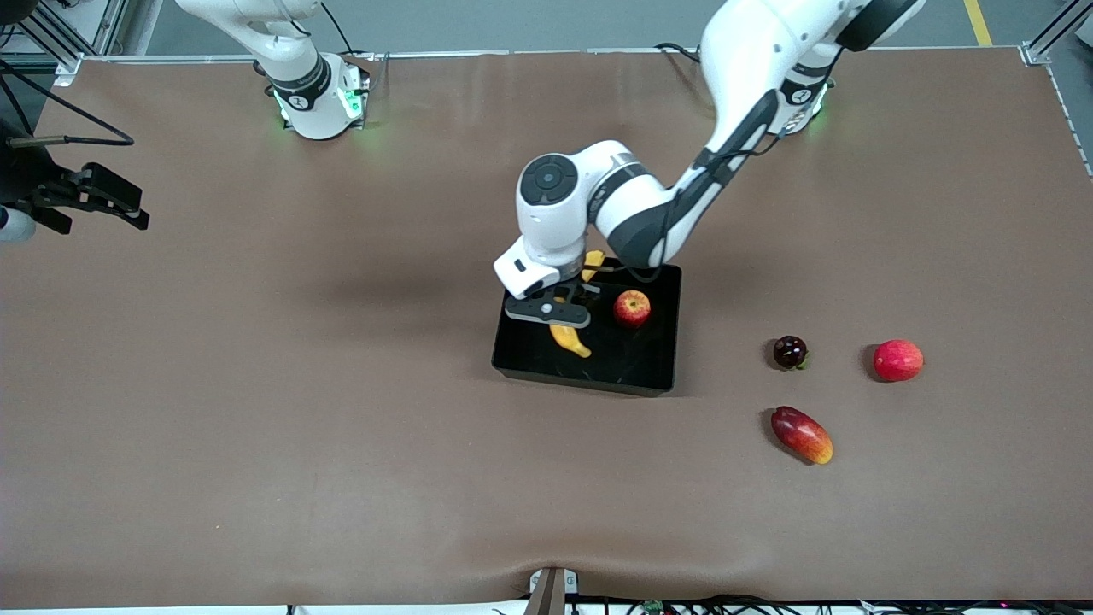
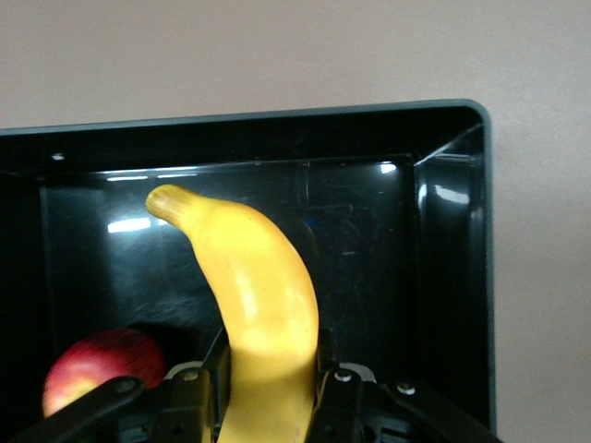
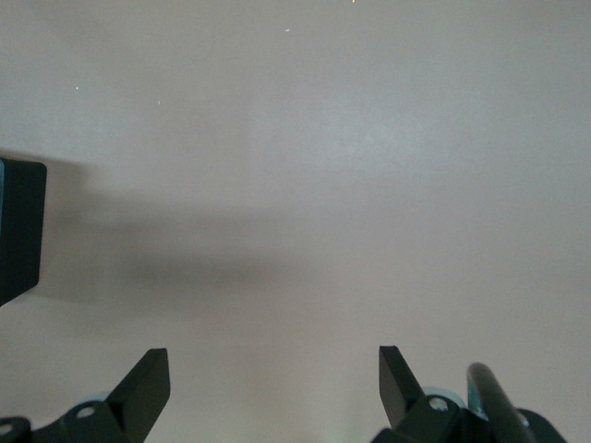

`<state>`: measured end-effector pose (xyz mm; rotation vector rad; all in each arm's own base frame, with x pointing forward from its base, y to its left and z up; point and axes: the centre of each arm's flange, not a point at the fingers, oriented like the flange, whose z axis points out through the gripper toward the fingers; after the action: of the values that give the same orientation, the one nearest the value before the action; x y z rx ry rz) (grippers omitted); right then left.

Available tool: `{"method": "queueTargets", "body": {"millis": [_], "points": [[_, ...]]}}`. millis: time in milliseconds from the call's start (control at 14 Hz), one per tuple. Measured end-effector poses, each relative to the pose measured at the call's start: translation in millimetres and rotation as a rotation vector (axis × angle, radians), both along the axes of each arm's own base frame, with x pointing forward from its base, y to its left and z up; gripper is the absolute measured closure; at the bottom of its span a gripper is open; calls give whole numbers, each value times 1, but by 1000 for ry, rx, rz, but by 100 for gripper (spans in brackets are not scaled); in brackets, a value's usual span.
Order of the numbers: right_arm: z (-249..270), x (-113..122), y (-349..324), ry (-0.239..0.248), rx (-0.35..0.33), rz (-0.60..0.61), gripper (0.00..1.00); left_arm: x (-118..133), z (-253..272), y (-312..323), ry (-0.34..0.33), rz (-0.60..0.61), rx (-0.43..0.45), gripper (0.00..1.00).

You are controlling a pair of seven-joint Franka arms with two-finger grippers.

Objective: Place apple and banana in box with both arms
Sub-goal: 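Carry the banana over the tray and lower it inside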

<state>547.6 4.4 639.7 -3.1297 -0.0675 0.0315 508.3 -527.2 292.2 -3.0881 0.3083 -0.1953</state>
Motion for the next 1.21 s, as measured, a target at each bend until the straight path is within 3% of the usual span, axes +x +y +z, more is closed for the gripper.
{"method": "queueTargets", "body": {"millis": [1000, 1214], "points": [[1, 0, -2, 0, 0, -4, 0, 0, -99, -12, 38, -19, -30, 62], [1, -1, -28, -1, 1, -49, 0, 3, -101, -9, 34, -16, -25, 35]]}}
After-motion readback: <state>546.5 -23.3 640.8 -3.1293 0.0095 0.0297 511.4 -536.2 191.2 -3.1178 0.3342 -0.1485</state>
